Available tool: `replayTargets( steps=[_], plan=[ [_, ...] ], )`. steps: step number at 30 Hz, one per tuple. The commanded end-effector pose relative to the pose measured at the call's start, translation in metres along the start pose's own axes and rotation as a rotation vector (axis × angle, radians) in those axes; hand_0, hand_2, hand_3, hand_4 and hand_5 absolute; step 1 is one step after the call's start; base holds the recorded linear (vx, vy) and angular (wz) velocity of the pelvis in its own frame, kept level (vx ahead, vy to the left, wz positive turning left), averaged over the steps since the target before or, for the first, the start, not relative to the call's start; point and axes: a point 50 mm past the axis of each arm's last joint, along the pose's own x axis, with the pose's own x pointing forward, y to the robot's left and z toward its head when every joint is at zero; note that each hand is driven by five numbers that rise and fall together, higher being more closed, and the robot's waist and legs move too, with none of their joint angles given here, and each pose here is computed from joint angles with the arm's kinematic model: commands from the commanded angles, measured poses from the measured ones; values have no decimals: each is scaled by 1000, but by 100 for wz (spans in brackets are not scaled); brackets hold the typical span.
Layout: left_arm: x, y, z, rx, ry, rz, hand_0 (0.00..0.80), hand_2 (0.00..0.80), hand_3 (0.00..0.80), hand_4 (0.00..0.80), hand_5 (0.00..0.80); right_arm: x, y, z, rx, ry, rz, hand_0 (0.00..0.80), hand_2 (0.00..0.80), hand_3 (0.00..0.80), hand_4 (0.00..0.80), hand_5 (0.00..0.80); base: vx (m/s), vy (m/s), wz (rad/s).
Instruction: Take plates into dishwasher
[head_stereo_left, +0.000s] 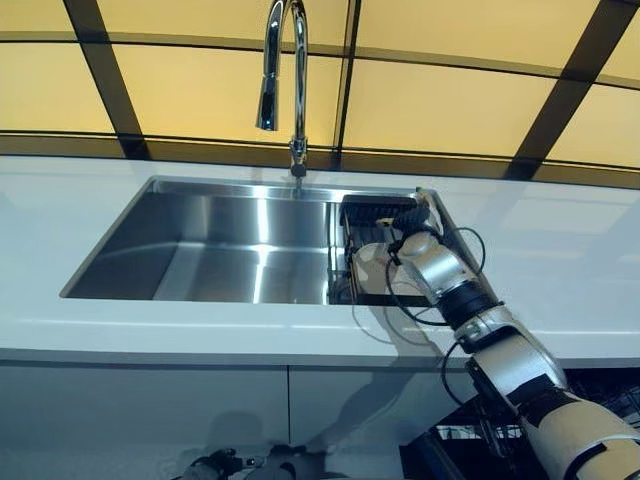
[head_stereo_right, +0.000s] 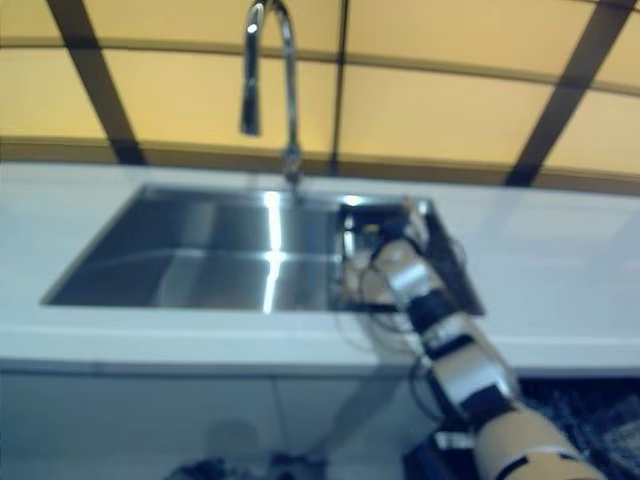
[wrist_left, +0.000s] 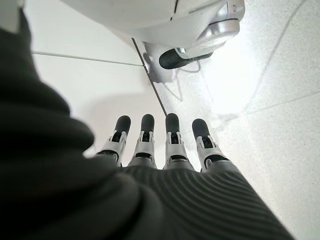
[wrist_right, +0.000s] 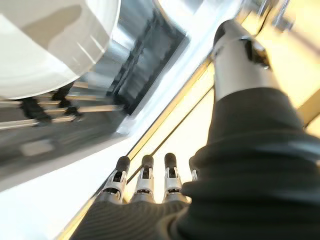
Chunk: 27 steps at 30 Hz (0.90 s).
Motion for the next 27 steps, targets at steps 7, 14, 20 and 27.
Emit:
replayTargets(
  steps=[7, 14, 20, 27],
  plan=[
    [-3, 26, -9, 103, 24, 38, 0, 0, 0, 0, 0, 9, -117, 50, -357, -302, -128, 0, 0, 0, 0, 0, 13, -12, -3],
    [-6, 32, -26, 133, 53, 44, 0, 0, 0, 0, 0, 7, -133, 38, -402, -259, 65, 0, 0, 0, 0, 0, 46, -52, -4],
    [-6, 35, -24, 146, 40, 47, 0, 0, 0, 0, 0, 8, -138, 35, -431, -244, 176, 0, 0, 0, 0, 0, 35, -94, -18],
    [-6, 42, 4, 170, -52, 66, 0, 0, 0, 0, 0, 8, -128, 39, -448, -247, 265, 0, 0, 0, 0, 0, -46, -97, -20]
  ],
)
